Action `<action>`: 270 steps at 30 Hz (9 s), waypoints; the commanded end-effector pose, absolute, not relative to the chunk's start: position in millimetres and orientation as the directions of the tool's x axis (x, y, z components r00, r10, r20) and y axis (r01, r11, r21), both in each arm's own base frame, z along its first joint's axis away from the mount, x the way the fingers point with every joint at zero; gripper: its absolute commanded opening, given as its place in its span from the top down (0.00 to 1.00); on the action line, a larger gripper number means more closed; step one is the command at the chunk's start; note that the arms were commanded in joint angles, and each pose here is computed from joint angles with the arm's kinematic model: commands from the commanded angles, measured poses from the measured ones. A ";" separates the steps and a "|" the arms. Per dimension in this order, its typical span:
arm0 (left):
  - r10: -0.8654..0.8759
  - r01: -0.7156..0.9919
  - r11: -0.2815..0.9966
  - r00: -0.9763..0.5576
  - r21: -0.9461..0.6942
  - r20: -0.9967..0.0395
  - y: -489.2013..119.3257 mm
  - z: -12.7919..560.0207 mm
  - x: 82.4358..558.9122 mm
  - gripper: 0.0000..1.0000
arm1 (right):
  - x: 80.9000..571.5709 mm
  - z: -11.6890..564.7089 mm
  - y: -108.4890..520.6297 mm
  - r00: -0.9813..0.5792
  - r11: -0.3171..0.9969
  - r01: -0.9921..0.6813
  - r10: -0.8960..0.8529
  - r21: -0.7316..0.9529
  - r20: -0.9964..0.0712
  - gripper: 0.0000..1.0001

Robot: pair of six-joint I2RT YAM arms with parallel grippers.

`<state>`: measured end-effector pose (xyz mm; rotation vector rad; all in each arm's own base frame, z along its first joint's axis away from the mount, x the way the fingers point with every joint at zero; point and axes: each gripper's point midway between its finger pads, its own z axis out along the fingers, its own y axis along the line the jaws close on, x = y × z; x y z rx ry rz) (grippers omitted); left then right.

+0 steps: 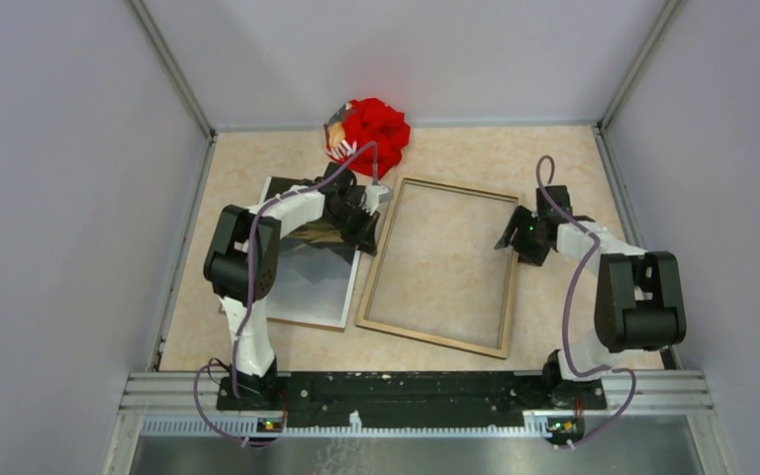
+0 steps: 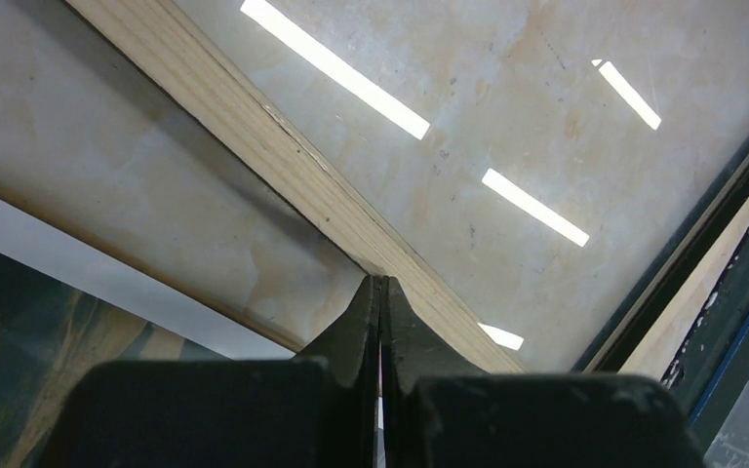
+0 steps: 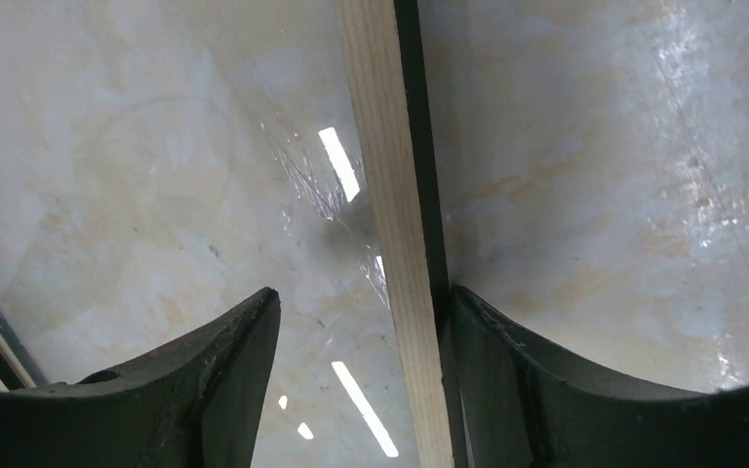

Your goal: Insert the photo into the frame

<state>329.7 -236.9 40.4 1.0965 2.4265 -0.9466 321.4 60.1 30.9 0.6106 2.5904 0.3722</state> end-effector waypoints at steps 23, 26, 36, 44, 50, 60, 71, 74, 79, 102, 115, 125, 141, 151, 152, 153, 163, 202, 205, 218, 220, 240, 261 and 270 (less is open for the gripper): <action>0.473 0.717 0.636 -0.654 -0.285 -0.590 -160.7 120.4 391.0 0.77 | 371.6 171.9 89.9 -0.627 0.930 0.181 0.359 0.319 -0.691 0.35; 0.436 0.643 0.736 -0.687 -0.209 -0.581 -107.9 131.1 406.2 0.53 | 358.9 184.7 153.5 -0.670 0.958 0.008 0.217 0.285 -0.710 0.38; 0.235 0.309 0.949 -0.823 -0.061 -0.517 84.8 122.4 394.2 0.43 | 309.9 146.2 386.8 -0.774 0.863 -0.315 0.007 0.395 -0.633 0.38; 0.223 0.215 0.974 -0.836 0.074 -0.501 136.3 95.7 373.9 0.47 | 311.0 85.5 463.6 -0.824 0.868 -0.273 0.011 0.414 -0.567 0.39; 0.193 0.196 0.979 -0.835 0.048 -0.515 131.9 80.6 375.8 0.47 | 324.0 57.4 463.5 -0.822 0.901 -0.230 0.021 0.367 -0.569 0.38; 0.181 0.212 0.977 -0.840 -0.002 -0.512 119.6 52.7 373.2 0.49 | 340.5 42.9 422.4 -0.828 0.921 -0.119 0.115 0.372 -0.549 0.38; 0.199 0.239 0.971 -0.817 -0.005 -0.541 105.6 59.1 385.3 0.50 | 349.5 39.4 396.9 -0.835 0.923 -0.078 0.147 0.378 -0.531 0.38; 0.210 0.250 0.968 -0.815 -0.002 -0.541 99.8 57.7 389.1 0.50 | 350.7 32.5 403.2 -0.844 0.920 -0.080 0.142 0.383 -0.517 0.38; 0.205 0.236 0.972 -0.829 0.007 -0.520 100.2 46.6 390.3 0.50 | 352.0 21.2 416.5 -0.869 0.896 -0.057 0.173 0.441 -0.464 0.38; 0.225 0.264 0.964 -0.851 -0.016 -0.474 77.2 13.9 379.6 0.56 | 351.1 34.5 448.3 -0.896 0.813 -0.042 0.227 0.580 -0.383 0.39; 0.241 0.291 0.956 -0.855 -0.041 -0.459 69.5 3.0 372.6 0.66 | 348.6 70.6 468.8 -0.900 0.729 -0.102 0.223 0.677 -0.375 0.40; 0.256 0.319 0.945 -0.855 -0.069 -0.451 61.4 -0.8 367.4 0.73 | 349.3 91.8 470.4 -0.892 0.711 -0.123 0.226 0.692 -0.391 0.40; 0.289 0.363 0.927 -0.851 -0.094 -0.438 47.5 -6.7 358.3 0.76 | 350.1 87.2 481.1 -0.884 0.774 -0.156 0.167 0.613 -0.436 0.40; 0.292 0.368 0.924 -0.851 -0.102 -0.436 43.6 -9.4 359.7 0.76 | 349.3 96.5 483.9 -0.872 0.806 -0.197 0.116 0.559 -0.476 0.40; 0.290 0.368 0.924 -0.851 -0.102 -0.437 43.2 -9.1 360.0 0.76 | 348.9 94.4 484.4 -0.874 0.810 -0.200 0.108 0.551 -0.474 0.40; 0.292 0.369 0.924 -0.851 -0.102 -0.437 42.9 -9.1 360.4 0.76 | 348.7 92.0 484.7 -0.876 0.815 -0.202 0.099 0.544 -0.472 0.40; 0.301 0.376 0.921 -0.852 -0.100 -0.429 41.4 -9.8 360.0 0.76 | 346.1 56.1 478.4 -0.890 0.885 -0.200 0.015 0.421 -0.455 0.40; 0.230 0.185 0.973 -0.816 0.136 -0.530 125.6 74.9 430.0 0.53 | 360.3 93.6 443.1 -0.850 0.859 -0.167 0.123 0.484 -0.512 0.39; 0.248 0.128 0.957 -0.824 0.260 -0.510 154.3 62.5 427.9 0.54 | 359.6 91.4 444.8 -0.857 0.848 -0.166 0.129 0.504 -0.499 0.39; 0.242 0.156 0.964 -0.851 0.216 -0.466 134.8 19.9 406.1 0.55 | 355.5 65.0 430.0 -0.894 0.776 -0.070 0.230 0.627 -0.384 0.40; 0.241 0.169 0.967 -0.849 0.190 -0.470 125.0 18.9 401.8 0.55 | 353.5 64.6 427.3 -0.894 0.760 -0.056 0.250 0.647 -0.371 0.40; 0.247 0.217 0.969 -0.846 0.117 -0.473 85.7 11.2 381.4 0.57 | 337.6 48.2 433.5 -0.921 0.731 -0.005 0.262 0.682 -0.289 0.40; 0.279 0.252 0.960 -0.839 0.121 -0.467 69.1 6.1 376.4 0.58 | 340.9 74.8 448.3 -0.911 0.734 -0.067 0.231 0.676 -0.341 0.40; 0.284 0.257 0.959 -0.839 0.122 -0.464 69.2 3.1 375.3 0.60 | 339.0 81.4 456.7 -0.905 0.766 -0.111 0.185 0.633 -0.382 0.40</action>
